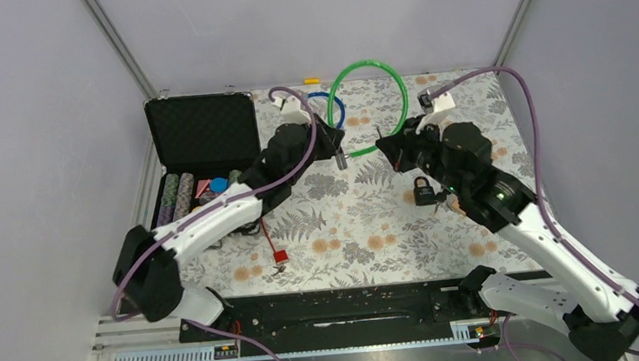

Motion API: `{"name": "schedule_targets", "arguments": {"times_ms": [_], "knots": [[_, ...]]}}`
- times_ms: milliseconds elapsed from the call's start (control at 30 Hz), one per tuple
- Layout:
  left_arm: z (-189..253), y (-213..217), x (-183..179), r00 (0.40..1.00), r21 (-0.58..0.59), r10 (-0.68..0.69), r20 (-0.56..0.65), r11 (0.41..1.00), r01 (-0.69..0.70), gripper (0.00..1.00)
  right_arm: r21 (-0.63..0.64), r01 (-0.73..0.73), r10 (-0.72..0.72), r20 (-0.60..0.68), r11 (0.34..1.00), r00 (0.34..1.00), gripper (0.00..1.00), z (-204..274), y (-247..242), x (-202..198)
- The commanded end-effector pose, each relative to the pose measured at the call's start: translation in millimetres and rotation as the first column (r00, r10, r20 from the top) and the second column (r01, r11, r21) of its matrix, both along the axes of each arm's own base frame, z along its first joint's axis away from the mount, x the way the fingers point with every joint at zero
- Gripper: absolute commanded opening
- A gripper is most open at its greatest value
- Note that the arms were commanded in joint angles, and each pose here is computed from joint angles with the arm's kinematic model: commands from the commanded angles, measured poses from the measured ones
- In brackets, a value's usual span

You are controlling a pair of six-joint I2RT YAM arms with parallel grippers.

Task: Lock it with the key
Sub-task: Place the lock at the center of the board, then place the key at the center of the board.

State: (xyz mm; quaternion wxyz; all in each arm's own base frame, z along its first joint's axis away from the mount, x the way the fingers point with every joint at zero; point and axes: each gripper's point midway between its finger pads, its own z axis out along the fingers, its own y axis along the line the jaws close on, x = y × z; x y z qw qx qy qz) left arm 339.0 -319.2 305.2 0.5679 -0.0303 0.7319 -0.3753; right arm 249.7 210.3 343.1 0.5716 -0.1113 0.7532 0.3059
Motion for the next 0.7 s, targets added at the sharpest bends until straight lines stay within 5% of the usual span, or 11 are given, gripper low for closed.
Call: {"name": "schedule_targets", "arguments": {"times_ms": [0,233,367,533,667], "knots": [[-28,-25,24,0.987,0.013,-0.114,-0.109,0.993,0.117,0.0,0.083,0.289,-0.282,-0.089,0.954,0.955,0.0,-4,-27,55],[-98,-66,46,0.943,0.077,-0.242,-0.227,0.961,0.265,0.0,0.049,0.398,-0.378,-0.228,0.916,0.897,0.0,-53,-28,123],[-126,-86,57,0.93,0.035,-0.294,-0.223,0.951,0.309,0.0,0.083,0.543,-0.487,-0.344,0.836,0.803,0.0,-93,-45,160],[-160,-92,73,0.936,0.04,-0.251,-0.245,0.962,0.269,0.0,0.13,0.618,-0.522,-0.419,0.775,0.743,0.0,-131,-47,196],[-184,-90,90,0.933,0.079,-0.202,-0.297,0.969,0.235,0.1,0.108,0.616,-0.484,-0.519,0.78,0.704,0.0,-167,-45,218]]}}
